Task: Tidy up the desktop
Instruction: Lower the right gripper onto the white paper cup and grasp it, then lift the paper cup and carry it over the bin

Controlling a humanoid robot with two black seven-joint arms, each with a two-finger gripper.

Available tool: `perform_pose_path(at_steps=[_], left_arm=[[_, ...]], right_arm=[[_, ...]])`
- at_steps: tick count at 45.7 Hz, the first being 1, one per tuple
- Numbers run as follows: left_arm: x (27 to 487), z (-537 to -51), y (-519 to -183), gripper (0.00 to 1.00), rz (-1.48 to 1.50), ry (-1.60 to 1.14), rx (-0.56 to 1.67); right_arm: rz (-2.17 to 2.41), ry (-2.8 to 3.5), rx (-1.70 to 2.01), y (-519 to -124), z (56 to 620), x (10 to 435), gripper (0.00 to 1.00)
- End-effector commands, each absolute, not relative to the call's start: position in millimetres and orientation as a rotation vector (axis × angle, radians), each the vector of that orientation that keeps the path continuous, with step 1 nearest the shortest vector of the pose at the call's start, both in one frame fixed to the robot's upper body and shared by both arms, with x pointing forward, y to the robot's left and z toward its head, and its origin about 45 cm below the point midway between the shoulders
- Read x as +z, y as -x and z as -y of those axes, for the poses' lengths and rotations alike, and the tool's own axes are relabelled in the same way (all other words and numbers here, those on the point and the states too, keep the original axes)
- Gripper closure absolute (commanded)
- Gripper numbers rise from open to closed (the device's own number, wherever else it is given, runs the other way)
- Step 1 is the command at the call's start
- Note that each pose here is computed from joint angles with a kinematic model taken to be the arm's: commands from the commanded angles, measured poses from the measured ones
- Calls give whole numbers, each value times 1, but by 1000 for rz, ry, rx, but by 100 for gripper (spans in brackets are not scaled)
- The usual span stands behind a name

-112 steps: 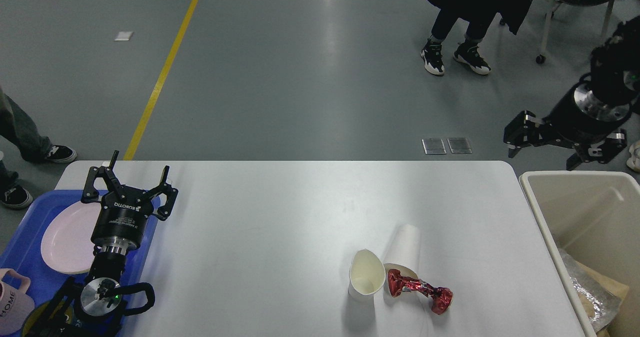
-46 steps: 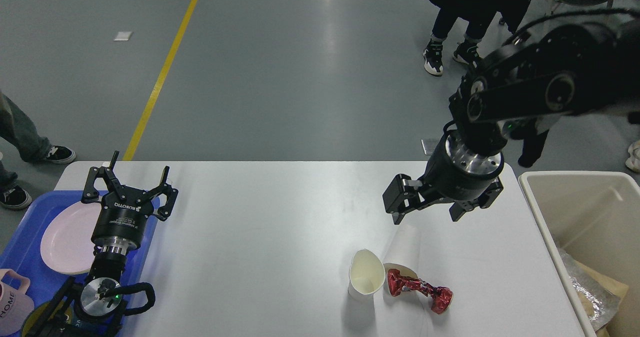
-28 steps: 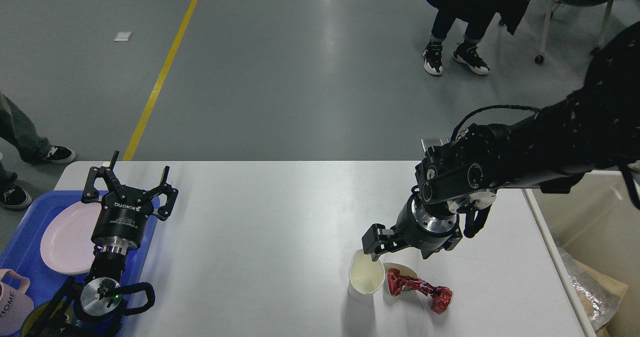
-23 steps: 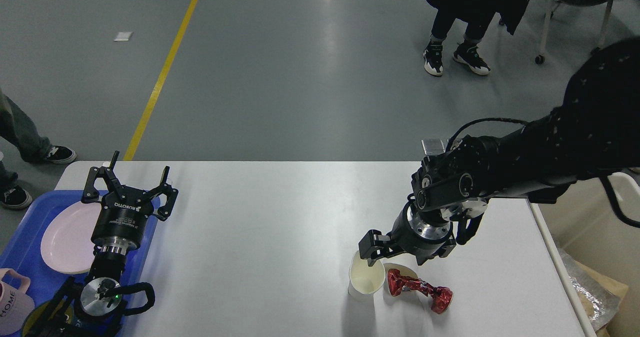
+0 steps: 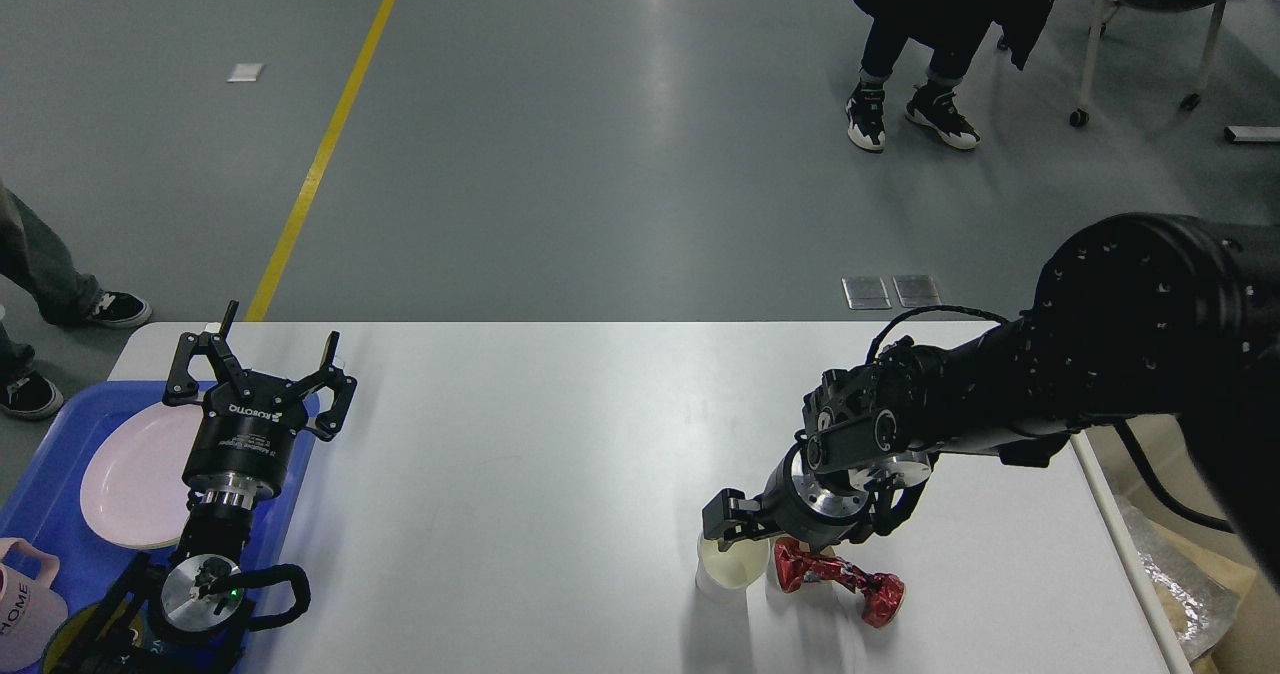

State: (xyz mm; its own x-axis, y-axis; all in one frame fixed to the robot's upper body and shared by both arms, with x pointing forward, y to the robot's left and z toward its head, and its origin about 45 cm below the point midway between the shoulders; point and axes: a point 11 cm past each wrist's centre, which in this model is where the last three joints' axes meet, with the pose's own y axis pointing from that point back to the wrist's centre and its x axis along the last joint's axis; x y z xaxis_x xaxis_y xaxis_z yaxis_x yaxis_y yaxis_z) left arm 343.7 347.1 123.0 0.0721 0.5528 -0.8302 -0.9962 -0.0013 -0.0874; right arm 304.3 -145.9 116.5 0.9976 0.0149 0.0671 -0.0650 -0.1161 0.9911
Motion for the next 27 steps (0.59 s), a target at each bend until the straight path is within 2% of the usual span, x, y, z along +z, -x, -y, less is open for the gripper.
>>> perform_pose_path(at_steps=[1, 3, 6, 10, 12, 15, 27], left_arm=[[123, -347, -343, 4, -701, 826, 1390], [123, -347, -343, 4, -701, 826, 1390], [123, -347, -343, 4, -701, 826, 1390], [123, -347, -343, 4, -701, 827, 1390], [123, -347, -343, 4, -701, 826, 1390], [123, -347, -343, 4, -701, 826, 1390], [123, -347, -343, 4, -701, 826, 1390]], right_arm=[[21, -1685, 56, -301, 146, 116, 53], [16, -1685, 52, -299, 146, 115, 65], [15, -1685, 50, -298, 146, 115, 70], [13, -1685, 44, -296, 146, 112, 88], [18, -1687, 44, -295, 146, 111, 90], [21, -1687, 43, -295, 146, 110, 100], [23, -1687, 37, -294, 147, 109, 100]])
